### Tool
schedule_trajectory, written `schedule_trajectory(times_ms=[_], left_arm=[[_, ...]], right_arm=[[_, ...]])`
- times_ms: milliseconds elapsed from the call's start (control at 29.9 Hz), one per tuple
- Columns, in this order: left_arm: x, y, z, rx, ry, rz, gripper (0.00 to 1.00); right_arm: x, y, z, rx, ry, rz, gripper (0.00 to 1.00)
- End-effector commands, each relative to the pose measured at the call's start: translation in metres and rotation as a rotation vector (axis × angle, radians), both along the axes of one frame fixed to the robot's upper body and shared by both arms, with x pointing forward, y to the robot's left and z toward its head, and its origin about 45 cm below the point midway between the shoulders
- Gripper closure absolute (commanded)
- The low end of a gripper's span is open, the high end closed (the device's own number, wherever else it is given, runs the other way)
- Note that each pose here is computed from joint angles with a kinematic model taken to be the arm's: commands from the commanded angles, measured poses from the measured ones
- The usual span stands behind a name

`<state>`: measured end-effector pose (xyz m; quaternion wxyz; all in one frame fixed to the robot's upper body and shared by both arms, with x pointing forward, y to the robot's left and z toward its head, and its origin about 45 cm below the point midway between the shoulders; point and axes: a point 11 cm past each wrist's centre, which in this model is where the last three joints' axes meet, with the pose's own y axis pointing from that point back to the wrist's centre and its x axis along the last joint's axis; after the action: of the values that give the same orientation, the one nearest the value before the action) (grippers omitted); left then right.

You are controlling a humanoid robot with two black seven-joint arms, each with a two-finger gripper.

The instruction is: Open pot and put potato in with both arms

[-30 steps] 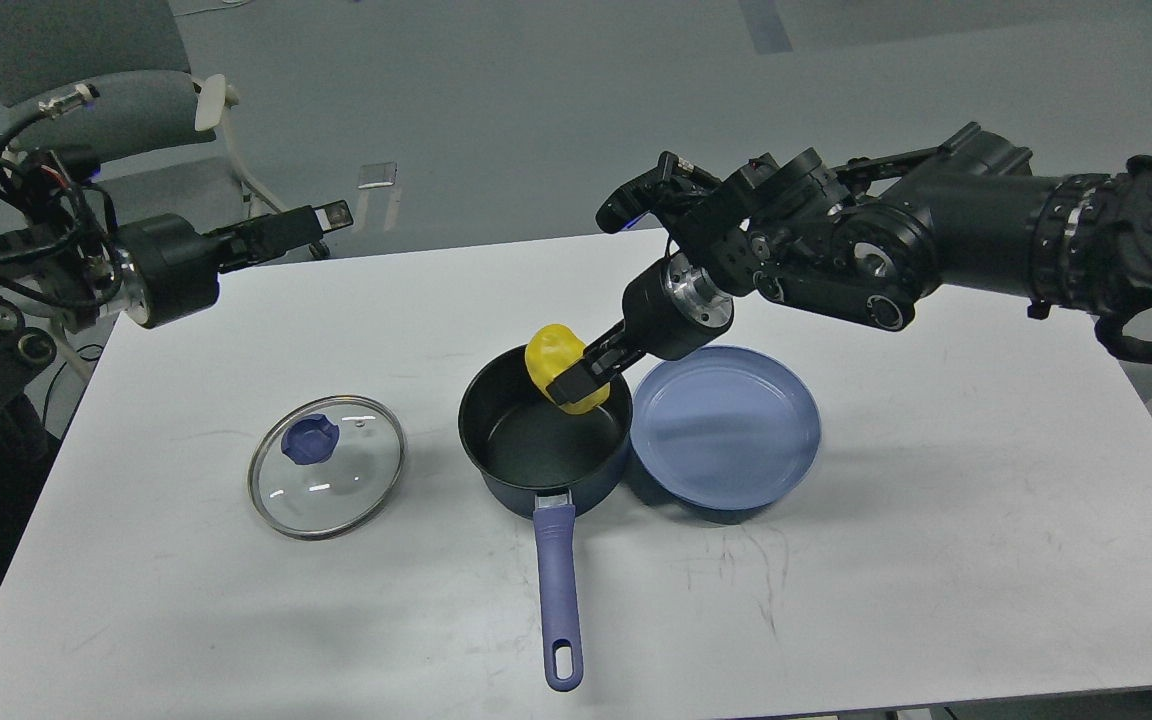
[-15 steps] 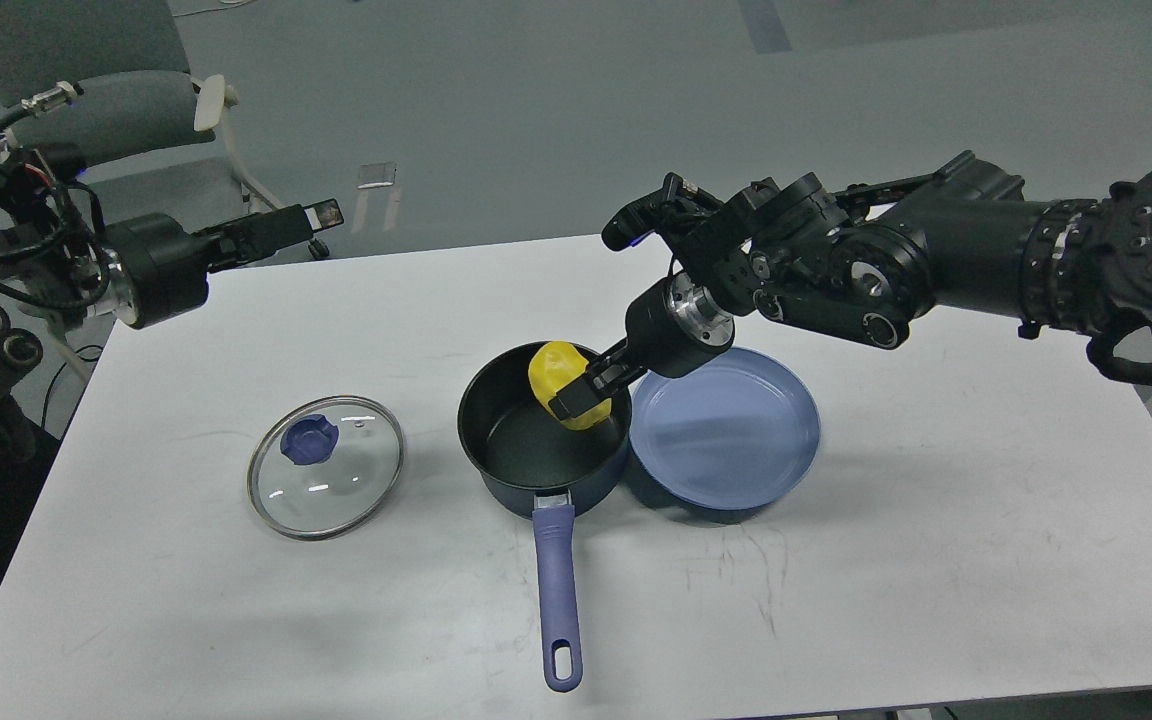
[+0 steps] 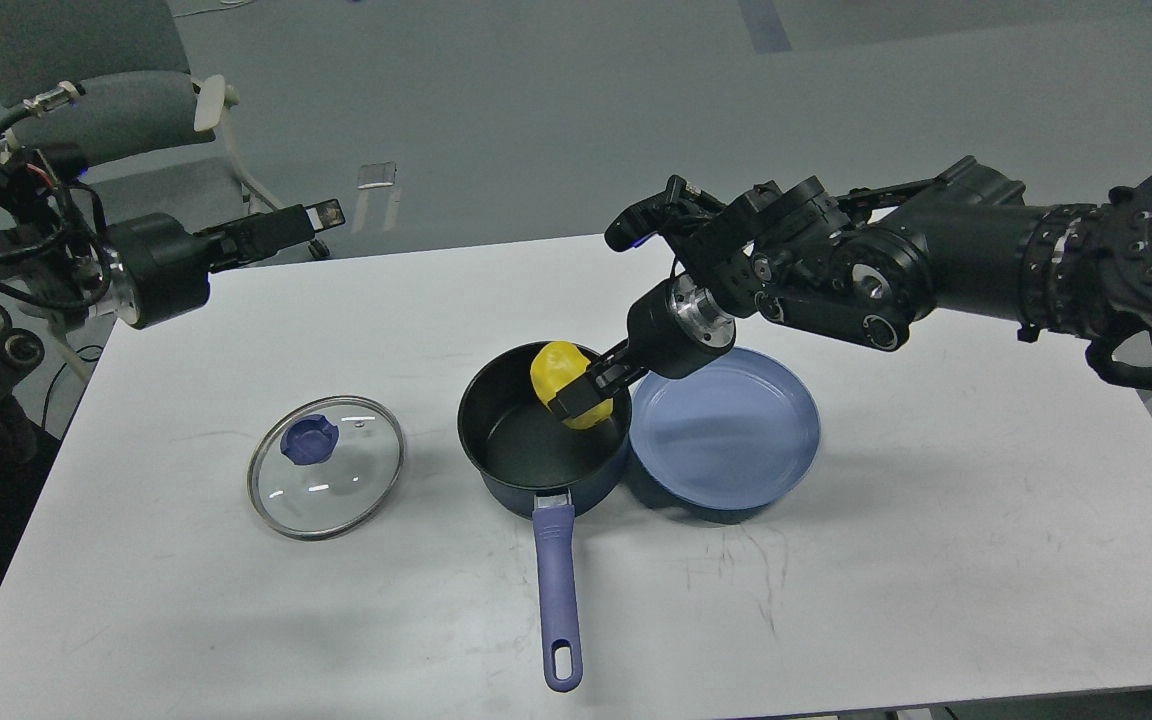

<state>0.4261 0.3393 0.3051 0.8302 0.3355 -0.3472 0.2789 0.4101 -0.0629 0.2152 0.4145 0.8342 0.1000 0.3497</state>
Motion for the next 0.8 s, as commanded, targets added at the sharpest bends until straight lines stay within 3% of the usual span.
schedule_trajectory(times_ms=[0, 435, 568, 769], left_arm=[[0.0, -0.001, 0.0, -0.001, 0.0, -0.001, 0.02], [0.0, -0.019, 0.016, 0.006, -0.018, -0.066, 0.02], [-0.001, -0.047, 0.047, 0.043, -0.048, -0.172, 0.02], [-0.01, -0.09, 0.074, 0.221, -0.124, -0.354, 0.02]], right_arm=[[0.001, 0.003, 0.003, 0.016, -0.001, -0.004, 0.1], [0.014, 0.015, 0.04, 0.191, 0.01, -0.083, 0.04], [0.043, -0.038, 0.068, 0.322, 0.01, -0.265, 0.04], [0.059, -0.118, 0.074, 0.537, 0.082, -0.543, 0.02]])
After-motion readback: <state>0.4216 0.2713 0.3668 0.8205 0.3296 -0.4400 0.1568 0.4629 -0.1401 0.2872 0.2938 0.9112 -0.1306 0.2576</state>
